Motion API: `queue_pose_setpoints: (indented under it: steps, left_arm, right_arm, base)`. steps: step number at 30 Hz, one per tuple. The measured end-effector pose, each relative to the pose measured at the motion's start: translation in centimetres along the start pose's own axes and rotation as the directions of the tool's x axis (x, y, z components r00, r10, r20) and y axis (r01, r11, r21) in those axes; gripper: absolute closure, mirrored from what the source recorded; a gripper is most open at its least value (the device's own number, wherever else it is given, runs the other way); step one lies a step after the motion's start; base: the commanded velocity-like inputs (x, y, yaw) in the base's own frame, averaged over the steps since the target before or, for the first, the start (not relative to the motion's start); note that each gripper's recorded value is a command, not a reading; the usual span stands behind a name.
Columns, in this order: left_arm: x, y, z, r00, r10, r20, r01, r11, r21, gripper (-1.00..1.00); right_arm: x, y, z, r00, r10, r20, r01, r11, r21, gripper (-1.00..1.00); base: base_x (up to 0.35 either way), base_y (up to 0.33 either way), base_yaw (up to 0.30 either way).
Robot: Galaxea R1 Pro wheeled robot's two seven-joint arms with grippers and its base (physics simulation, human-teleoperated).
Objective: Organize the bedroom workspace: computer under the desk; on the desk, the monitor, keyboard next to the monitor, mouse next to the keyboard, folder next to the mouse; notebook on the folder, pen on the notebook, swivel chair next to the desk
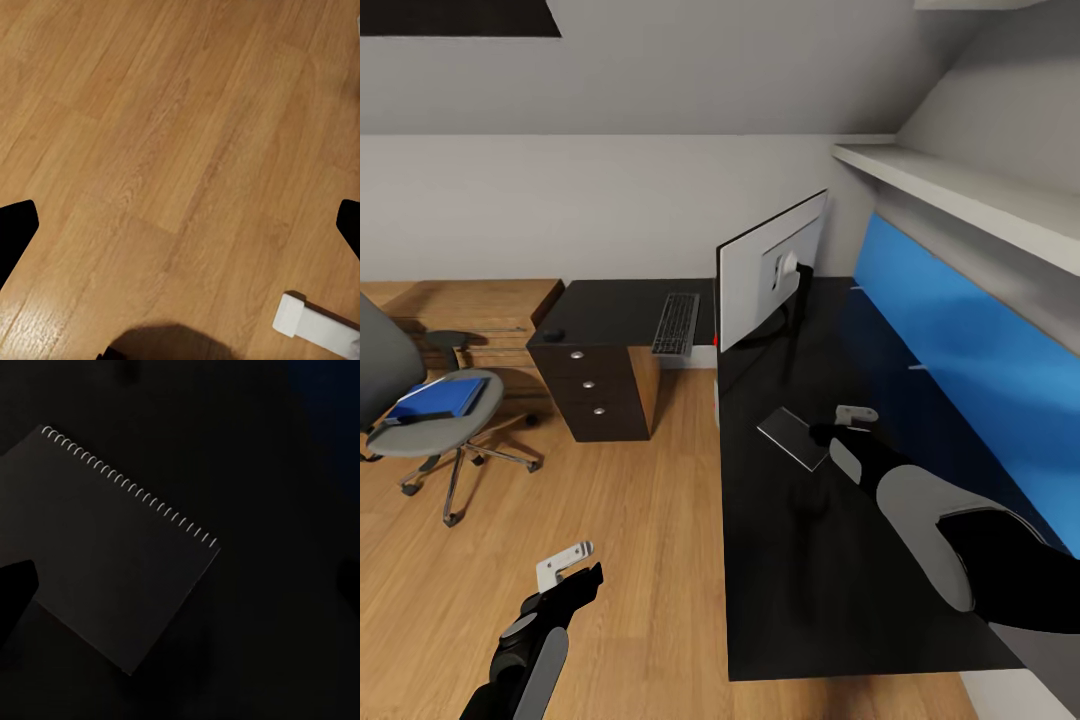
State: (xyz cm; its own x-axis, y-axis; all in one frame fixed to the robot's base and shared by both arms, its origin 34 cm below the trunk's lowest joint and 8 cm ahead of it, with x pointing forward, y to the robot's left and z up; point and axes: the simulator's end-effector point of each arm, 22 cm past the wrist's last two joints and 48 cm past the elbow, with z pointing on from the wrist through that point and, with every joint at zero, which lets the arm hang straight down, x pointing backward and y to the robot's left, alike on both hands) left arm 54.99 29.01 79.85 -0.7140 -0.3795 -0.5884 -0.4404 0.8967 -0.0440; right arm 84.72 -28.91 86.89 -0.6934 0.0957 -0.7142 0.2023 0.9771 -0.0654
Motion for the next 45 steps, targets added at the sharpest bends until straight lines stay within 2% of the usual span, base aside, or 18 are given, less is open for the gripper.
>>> queue_pose_setpoints:
  steps: [11, 18, 36, 45]
  left_arm:
    - [0.00, 0.02, 0.00, 1.000, 0.000, 0.000, 0.000, 1.000, 0.000, -1.00]
    - [-0.01, 0.02, 0.00, 1.000, 0.001, 0.000, -0.001, 1.000, -0.001, -1.00]
    - [-0.01, 0.02, 0.00, 1.000, 0.000, 0.000, 0.000, 1.000, -0.001, -1.00]
    - [0.00, 0.01, 0.00, 1.000, 0.000, 0.000, 0.000, 1.000, 0.000, -1.00]
  right_arm:
    - [-0.03, 0.60, -0.10, 1.000, -0.001, 0.002, 0.001, 1.000, -0.007, -1.00]
    - [-0.01, 0.51, -0.08, 1.000, 0.000, 0.001, 0.000, 1.000, -0.006, -1.00]
    - [-0.02, 0.50, -0.08, 1.000, 0.000, 0.001, 0.000, 1.000, -0.006, -1.00]
    - [0.13, 0.49, -0.07, 1.000, 0.000, -0.002, 0.000, 1.000, -0.006, -1.00]
  base:
    - [0.000, -0.020, 0.062]
    - [0.000, -0.139, 0.041]
    - [0.001, -0.007, 0.002]
    - [0.149, 0.000, 0.000]
